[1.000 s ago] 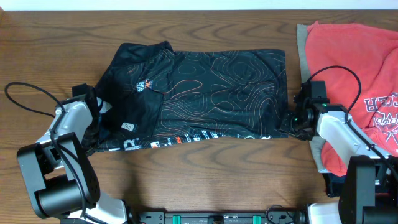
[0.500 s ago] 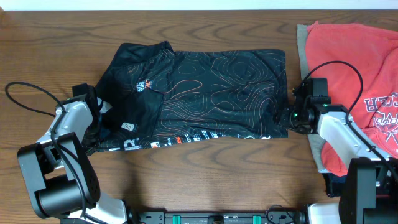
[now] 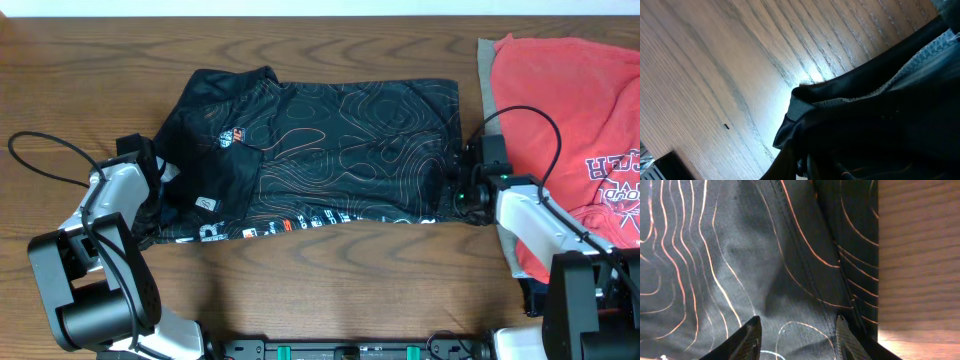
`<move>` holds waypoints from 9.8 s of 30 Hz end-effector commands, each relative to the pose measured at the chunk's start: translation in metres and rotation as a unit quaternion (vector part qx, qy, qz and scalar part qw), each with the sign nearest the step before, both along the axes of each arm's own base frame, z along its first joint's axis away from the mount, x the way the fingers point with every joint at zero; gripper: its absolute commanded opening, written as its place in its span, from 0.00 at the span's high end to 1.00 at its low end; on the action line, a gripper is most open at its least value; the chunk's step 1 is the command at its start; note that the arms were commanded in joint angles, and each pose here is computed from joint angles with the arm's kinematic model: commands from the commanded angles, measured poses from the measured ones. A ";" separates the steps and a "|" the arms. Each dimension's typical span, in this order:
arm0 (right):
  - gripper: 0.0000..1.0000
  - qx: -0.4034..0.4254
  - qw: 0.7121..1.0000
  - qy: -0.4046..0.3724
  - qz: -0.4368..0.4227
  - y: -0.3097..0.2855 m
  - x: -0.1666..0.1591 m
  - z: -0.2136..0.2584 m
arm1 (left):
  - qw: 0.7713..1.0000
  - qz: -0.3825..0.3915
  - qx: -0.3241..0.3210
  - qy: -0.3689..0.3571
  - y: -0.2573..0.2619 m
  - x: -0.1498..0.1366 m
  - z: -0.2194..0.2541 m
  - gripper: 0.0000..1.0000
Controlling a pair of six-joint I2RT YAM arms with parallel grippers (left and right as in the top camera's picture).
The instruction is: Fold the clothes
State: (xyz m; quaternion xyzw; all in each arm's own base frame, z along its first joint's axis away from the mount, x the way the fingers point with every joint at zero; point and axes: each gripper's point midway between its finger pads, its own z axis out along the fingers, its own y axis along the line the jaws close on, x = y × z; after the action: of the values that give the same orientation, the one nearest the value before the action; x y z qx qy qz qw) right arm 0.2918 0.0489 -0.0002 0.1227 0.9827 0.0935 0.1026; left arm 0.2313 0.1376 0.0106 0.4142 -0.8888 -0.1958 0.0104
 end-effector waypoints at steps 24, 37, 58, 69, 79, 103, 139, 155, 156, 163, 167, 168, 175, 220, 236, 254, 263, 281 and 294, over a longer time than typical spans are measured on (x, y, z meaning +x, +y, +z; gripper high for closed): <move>0.99 -0.085 0.972 0.209 -0.057 -0.032 -0.115 -0.026 | 0.996 -0.007 -0.024 0.080 -0.010 -0.036 0.002 0.91; 0.92 -0.058 0.986 0.145 -0.058 -0.022 -0.069 -0.001 | 0.999 -0.008 -0.033 0.006 -0.015 -0.020 0.044 0.93; 0.34 0.037 0.997 -0.057 0.045 0.018 0.018 0.090 | 0.873 -0.343 -0.128 -0.322 -0.085 0.228 0.093 0.21; 0.33 0.038 0.996 -0.061 0.045 0.019 0.019 0.091 | 0.836 -0.379 -0.083 -0.388 -0.080 0.322 0.051 0.21; 0.33 0.038 0.995 -0.074 0.045 0.019 0.025 0.093 | 0.825 -0.395 -0.085 -0.395 -0.097 0.340 0.004 0.21; 0.34 -0.045 0.984 -0.165 0.055 0.016 0.077 0.092 | 0.826 -0.404 -0.097 -0.381 -0.114 0.325 0.041 0.94; 0.34 -0.100 0.991 -0.071 -0.053 -0.053 0.229 -0.006 | 0.857 -0.389 -0.143 -0.306 -0.120 0.270 0.059 0.94; 0.99 -0.095 0.994 -0.027 -0.047 -0.052 0.206 -0.002 | 0.861 -0.387 -0.150 -0.293 -0.122 0.255 0.074 0.94; 0.99 -0.095 0.994 -0.029 -0.047 -0.052 0.205 0.004 | 0.860 -0.387 -0.148 -0.297 -0.122 0.253 0.082 0.94; 0.99 -0.094 0.994 -0.018 -0.045 -0.051 0.177 0.061 | 0.862 -0.385 -0.150 -0.292 -0.124 0.216 0.132 0.94; 0.99 -0.094 0.994 0.025 -0.042 -0.050 0.142 0.084 | 0.881 -0.373 -0.160 -0.243 -0.122 0.182 0.134 0.93; 0.99 -0.095 0.994 0.043 -0.040 -0.050 0.131 0.087 | 0.890 -0.367 -0.157 -0.220 -0.118 0.171 0.130 0.94; 0.99 -0.081 0.985 0.151 0.000 -0.044 0.071 0.094 | 0.940 -0.305 -0.115 -0.099 -0.087 0.118 0.112 0.94; 0.75 -0.047 0.938 0.336 0.072 -0.032 -0.043 0.040 | 0.973 -0.176 -0.115 0.091 -0.054 0.007 0.077 0.61; 0.68 0.021 0.951 0.294 0.091 -0.009 -0.026 0.035 | 0.928 -0.255 -0.263 -0.066 -0.131 0.062 0.085 0.40; 0.64 0.021 0.950 0.296 0.093 -0.009 -0.027 0.035 | 0.907 -0.331 -0.252 -0.072 -0.179 0.058 0.025 0.94; 0.63 0.021 0.952 0.292 0.093 -0.009 -0.025 0.034 | 0.884 -0.314 -0.343 -0.048 -0.207 0.025 0.041 0.94; 0.57 0.010 0.950 0.299 0.092 -0.013 -0.028 0.033 | 0.916 -0.331 -0.224 -0.020 -0.173 0.030 0.035 0.55; 0.65 0.009 0.946 0.316 0.071 -0.013 -0.049 0.007 | 0.941 -0.294 -0.164 -0.030 -0.153 0.031 0.015 0.51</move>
State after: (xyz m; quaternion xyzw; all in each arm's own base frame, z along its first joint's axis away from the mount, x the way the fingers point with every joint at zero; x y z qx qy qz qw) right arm 0.2445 0.0372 0.0097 0.0640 0.9704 0.0711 -0.2219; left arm 0.2705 -0.0239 0.0333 0.1108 -0.9938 -0.0067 -0.0105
